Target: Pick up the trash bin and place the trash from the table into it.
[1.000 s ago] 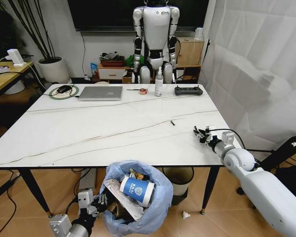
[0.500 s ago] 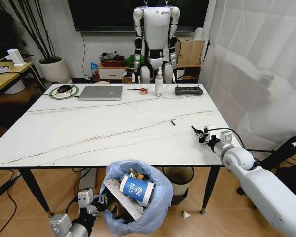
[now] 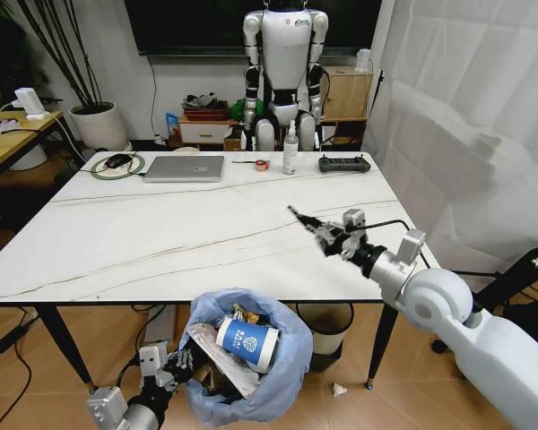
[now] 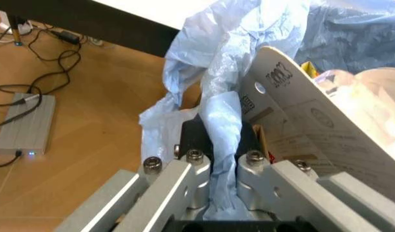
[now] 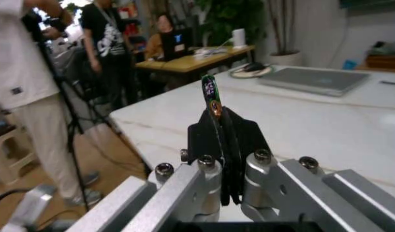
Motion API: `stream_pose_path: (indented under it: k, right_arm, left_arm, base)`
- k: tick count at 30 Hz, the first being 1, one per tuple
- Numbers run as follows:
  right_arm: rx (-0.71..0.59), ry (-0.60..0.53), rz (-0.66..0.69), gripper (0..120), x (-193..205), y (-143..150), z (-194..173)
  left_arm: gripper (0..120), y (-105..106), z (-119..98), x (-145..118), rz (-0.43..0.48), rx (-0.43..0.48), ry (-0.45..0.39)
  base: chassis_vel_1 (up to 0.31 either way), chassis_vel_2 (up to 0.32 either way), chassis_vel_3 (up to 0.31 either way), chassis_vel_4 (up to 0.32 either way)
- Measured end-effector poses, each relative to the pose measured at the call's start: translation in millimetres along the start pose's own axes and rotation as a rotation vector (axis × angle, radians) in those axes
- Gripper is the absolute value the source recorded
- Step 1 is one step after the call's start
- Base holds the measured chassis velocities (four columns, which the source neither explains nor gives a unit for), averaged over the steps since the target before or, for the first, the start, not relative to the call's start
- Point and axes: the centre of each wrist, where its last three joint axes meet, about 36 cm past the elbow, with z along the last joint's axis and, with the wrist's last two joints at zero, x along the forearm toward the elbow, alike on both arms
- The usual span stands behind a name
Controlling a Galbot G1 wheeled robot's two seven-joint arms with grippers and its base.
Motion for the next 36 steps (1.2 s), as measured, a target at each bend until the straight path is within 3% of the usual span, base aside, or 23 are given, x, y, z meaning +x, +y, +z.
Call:
stream_pose_path:
  k: [6,19,31,34,36]
  right_arm:
    - [0.0,0.094,-0.122,0,-3.9,39.2,42.2]
    - [0.03,0.147,-0.117,1,-4.4,44.2,69.9]
    - [0.048,0.12,-0.063,42,-2.7,40.8,64.5]
    - [0.042,0.035,0.049,55,-20.9,27.4,44.0]
    - [0.046,0.031,0.113,58,-27.9,18.8,40.2]
  left_arm:
    - [0,-1.6,-1.0,1.1,0.001,0.002,-0.002]
    - [0,-4.3,-1.4,2.1,0.001,0.006,-0.008]
    - [0,-5.2,-1.2,3.0,0.0,0.003,-0.006]
    - [0,-4.9,-0.7,3.7,-0.003,0.001,-0.005]
    - [0,-4.9,-0.5,4.0,-0.004,0.0,-0.004]
  base:
    - [0.0,0.0,0.0,0.0]
    - [0.0,0.0,0.0,0.0]
    - [0.0,0.0,0.0,0.0]
    - [0.0,0.0,0.0,0.0]
    - [0.0,0.0,0.0,0.0]
